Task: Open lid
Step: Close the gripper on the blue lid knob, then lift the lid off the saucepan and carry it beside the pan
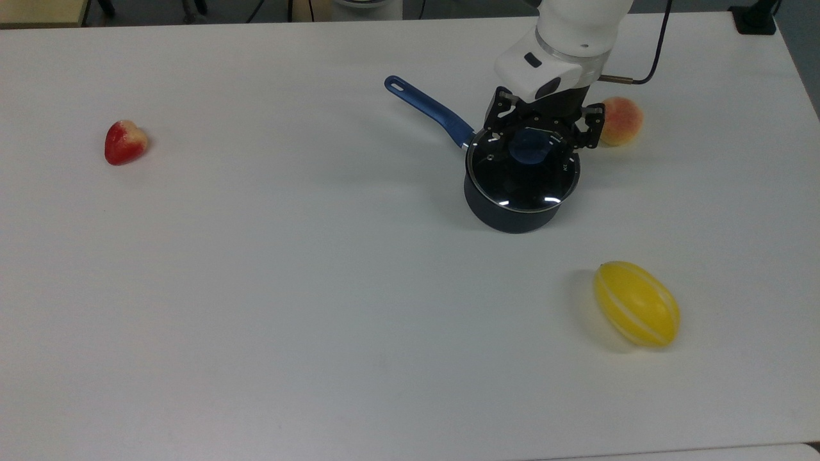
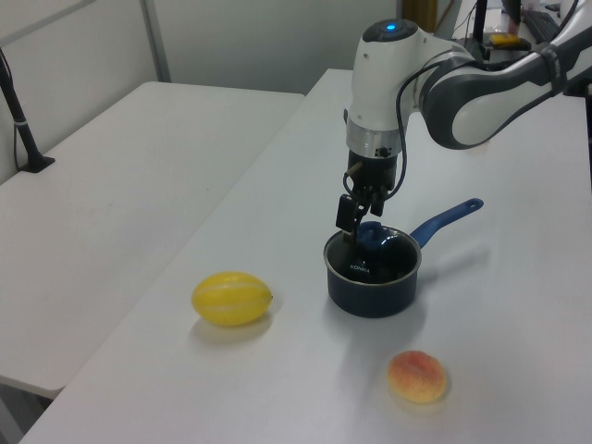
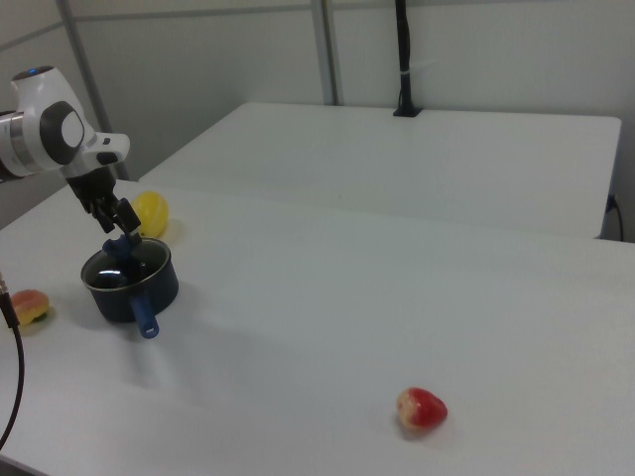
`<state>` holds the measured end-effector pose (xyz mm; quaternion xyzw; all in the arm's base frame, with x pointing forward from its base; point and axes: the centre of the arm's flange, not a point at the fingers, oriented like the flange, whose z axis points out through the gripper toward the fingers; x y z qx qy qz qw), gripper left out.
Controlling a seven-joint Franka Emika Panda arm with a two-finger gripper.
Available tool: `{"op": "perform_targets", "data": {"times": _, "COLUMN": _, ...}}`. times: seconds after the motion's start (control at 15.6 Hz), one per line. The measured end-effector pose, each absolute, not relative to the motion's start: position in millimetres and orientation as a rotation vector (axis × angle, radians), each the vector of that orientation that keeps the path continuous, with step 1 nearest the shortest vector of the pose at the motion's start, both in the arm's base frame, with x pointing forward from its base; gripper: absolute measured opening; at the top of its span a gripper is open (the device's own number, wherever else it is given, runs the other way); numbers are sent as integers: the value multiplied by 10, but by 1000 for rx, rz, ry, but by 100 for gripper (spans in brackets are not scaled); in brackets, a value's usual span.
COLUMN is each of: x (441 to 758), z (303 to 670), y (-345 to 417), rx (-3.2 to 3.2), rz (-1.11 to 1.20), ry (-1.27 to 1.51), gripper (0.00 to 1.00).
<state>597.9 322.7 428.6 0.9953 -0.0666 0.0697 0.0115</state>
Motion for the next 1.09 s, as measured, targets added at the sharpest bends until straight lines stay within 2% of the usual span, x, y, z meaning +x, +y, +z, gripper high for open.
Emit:
{"op": "perform_targets", "data": {"times": 0.51, "x": 5931, "z": 4202, "y": 3302, "rx": 3096, "rz": 203, "ry": -176, "gripper": 97}}
{"op": "perform_targets", "data": {"times": 0.77, "x": 5903, "z": 4136, "y": 3294, "rx": 3081, "rz": 188, "ry": -165, "gripper": 87}}
{"op": "perform_targets", "data": {"times": 0.83, "x": 5893, "z": 4113, "y": 3293, "rx": 3076, "rz": 183, "ry": -160, "gripper": 87}}
{"op": "perform_targets", "data": {"times": 0.96, "x": 5879, "z": 4082, "y": 3290, "rx": 3069, "rz": 175, "ry": -154, "gripper": 74}}
{"op": "perform_targets", "data": {"times": 1.02, "x": 5874, "z": 4072, "y": 3291, "rx": 3067, "rz": 172, "ry": -153, "gripper": 74}}
{"op": "perform_targets", "data": {"times": 1.09, "x": 5872, "z": 4067, "y": 3286, "rx": 3063, "rz": 172, "ry": -151, "gripper": 67}}
